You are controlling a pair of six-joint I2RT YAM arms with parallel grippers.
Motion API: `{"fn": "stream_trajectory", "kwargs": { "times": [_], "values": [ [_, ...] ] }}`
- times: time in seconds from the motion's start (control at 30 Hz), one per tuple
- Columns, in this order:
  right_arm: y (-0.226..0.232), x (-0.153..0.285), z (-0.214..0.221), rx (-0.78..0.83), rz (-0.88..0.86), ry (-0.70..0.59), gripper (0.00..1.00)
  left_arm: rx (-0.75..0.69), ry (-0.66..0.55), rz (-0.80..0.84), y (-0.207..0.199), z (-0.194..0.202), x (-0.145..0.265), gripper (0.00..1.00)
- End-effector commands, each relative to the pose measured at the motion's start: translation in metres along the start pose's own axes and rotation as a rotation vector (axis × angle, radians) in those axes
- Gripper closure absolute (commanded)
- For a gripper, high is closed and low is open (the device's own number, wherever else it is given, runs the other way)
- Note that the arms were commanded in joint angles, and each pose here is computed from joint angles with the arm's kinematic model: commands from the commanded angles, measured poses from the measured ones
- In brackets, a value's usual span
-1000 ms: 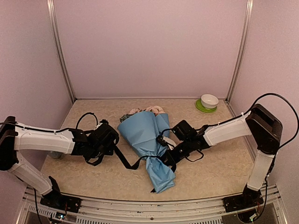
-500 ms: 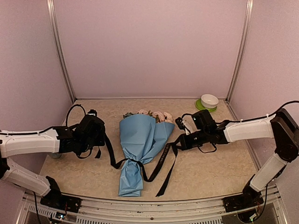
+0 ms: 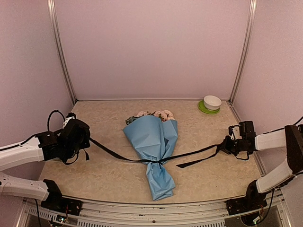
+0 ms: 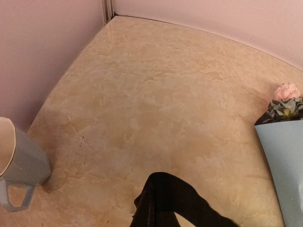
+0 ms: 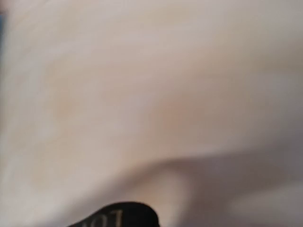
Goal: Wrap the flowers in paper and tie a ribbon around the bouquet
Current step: Tie the ribbon around the folded bouquet.
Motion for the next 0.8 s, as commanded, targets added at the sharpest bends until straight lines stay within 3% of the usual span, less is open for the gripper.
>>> {"fn": "stream_trajectory", "kwargs": {
  "times": [0.0, 0.43, 0.77],
  "values": [
    [-0.032, 0.015, -0.013, -0.126, -0.016, -0.102, 1.0, 0.018, 0.027, -0.079, 0.027, 0.015, 0.001, 1.0],
    [-0.103, 0.033, -0.025, -0.305, 0.048, -0.196, 1.0, 0.163, -0.076, -0.141, 0.059, -0.004, 0.022, 1.0],
    [-0.114, 0.031, -0.02, -0.328, 0.072, -0.188, 1.0, 0.154, -0.077, -0.154, 0.062, -0.005, 0.023, 1.0]
  ]
}}
Point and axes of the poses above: each gripper's point midway between its finger pads, its own x axis back along the fingers, its own y axis along the line the jaws close on, z = x × y, the point moved 3 cm from there along x, back along the fingers, and after that the axes turned 6 degrees about x, right-handed, at the moved point
